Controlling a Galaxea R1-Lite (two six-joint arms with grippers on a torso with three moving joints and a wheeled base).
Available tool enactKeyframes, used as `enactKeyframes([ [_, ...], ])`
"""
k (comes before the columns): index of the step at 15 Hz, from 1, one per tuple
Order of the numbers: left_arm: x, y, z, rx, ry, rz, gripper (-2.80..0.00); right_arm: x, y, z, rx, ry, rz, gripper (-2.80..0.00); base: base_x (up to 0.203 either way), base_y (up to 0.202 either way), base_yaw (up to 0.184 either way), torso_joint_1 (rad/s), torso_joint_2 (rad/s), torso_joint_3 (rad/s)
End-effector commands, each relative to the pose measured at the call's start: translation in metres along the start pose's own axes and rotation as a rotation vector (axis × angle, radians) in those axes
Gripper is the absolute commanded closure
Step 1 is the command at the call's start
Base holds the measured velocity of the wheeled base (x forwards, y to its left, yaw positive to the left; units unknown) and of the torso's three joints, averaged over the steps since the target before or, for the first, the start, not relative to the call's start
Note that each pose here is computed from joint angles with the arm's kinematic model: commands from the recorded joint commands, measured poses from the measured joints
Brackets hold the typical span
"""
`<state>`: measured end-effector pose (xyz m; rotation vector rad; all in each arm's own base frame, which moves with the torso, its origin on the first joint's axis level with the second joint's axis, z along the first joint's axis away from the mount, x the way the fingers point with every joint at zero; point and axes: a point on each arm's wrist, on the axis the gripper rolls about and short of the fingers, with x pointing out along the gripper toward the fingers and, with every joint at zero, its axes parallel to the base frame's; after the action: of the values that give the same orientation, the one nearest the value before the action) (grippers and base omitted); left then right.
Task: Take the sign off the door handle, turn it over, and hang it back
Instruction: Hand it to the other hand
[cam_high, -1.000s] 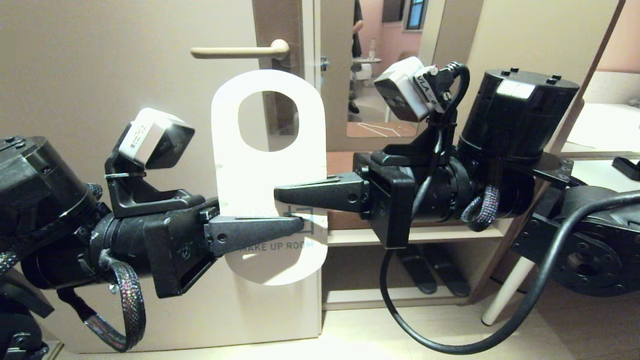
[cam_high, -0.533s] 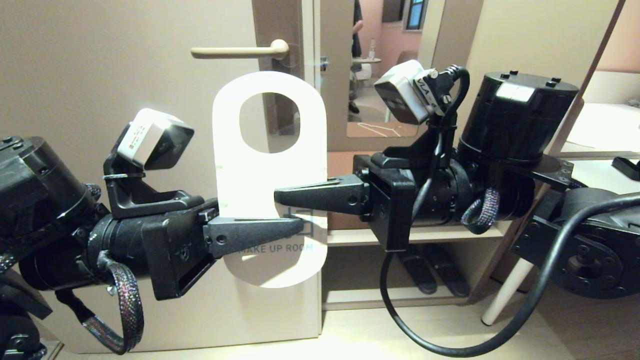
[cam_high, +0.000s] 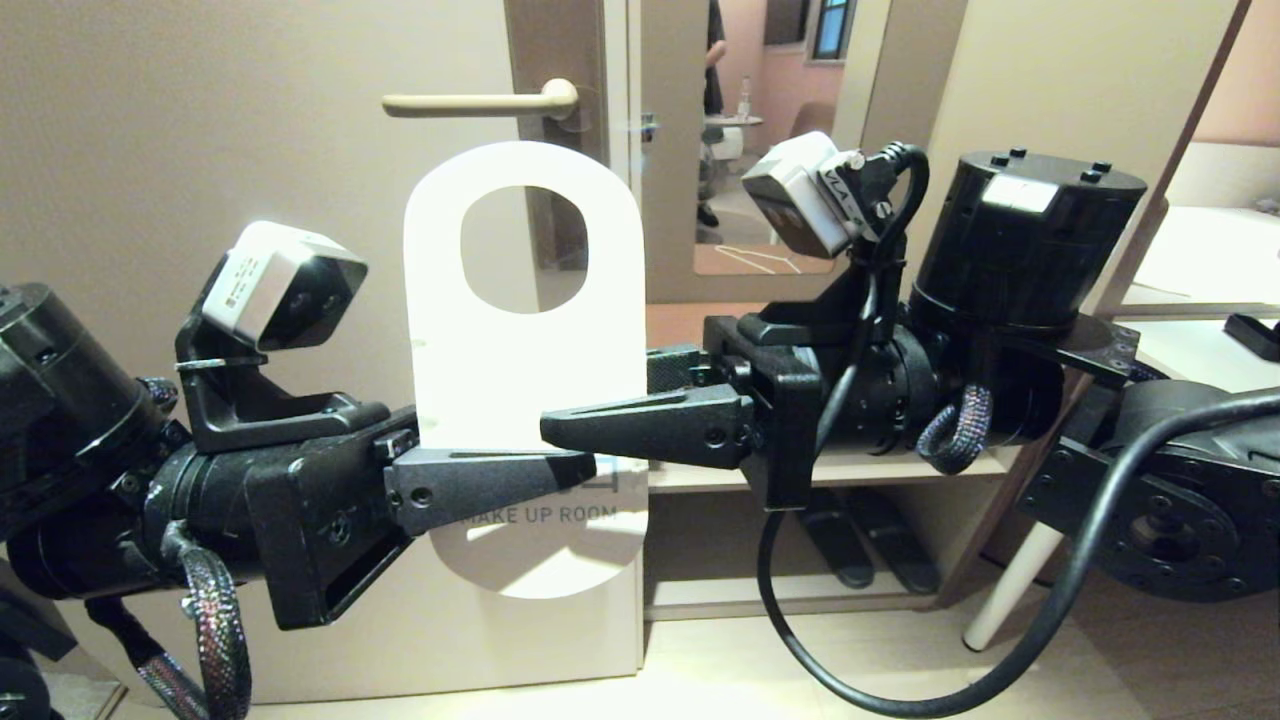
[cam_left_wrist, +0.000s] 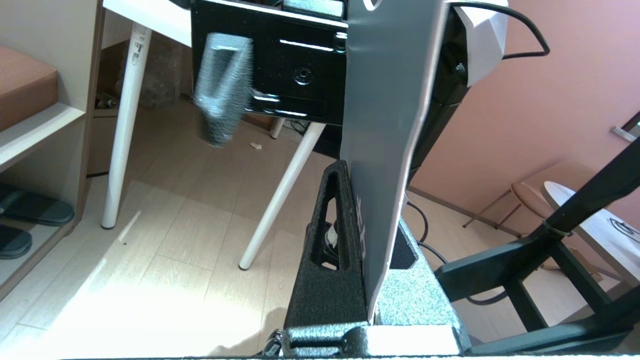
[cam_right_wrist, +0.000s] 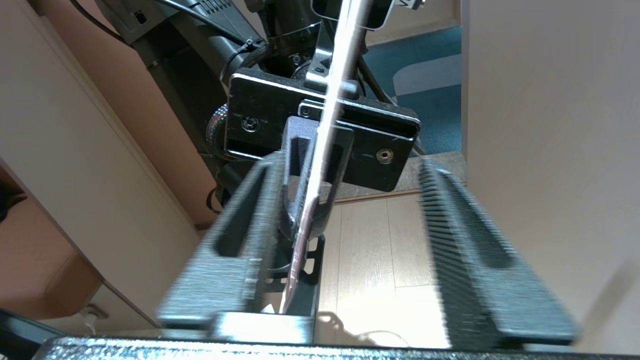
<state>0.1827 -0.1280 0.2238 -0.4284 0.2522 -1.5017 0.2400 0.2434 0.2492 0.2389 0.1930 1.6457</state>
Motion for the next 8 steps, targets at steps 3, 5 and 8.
enactKeyframes([
  [3, -0.006, -0.007, -0.005, -0.003, 0.003, -0.003, 0.0, -0.001, 0.001, 0.001, -0.008, -0.007, 0.003, -2.8, 0.0, 0.0, 0.0, 0.0, 0.0, 0.0],
  [5, -0.013, -0.012, -0.012, -0.01, 0.004, 0.007, 0.0, -0.002, 0.001, 0.003, -0.032, -0.03, -0.003, -2.8, 0.0, 0.0, 0.0, 0.0, 0.0, 0.0],
  [8, -0.027, -0.019, -0.016, -0.004, -0.013, 0.039, 0.0, -0.003, -0.001, 0.003, -0.042, -0.076, -0.103, -2.8, 0.0, 0.0, 0.0, 0.0, 0.0, 0.0],
])
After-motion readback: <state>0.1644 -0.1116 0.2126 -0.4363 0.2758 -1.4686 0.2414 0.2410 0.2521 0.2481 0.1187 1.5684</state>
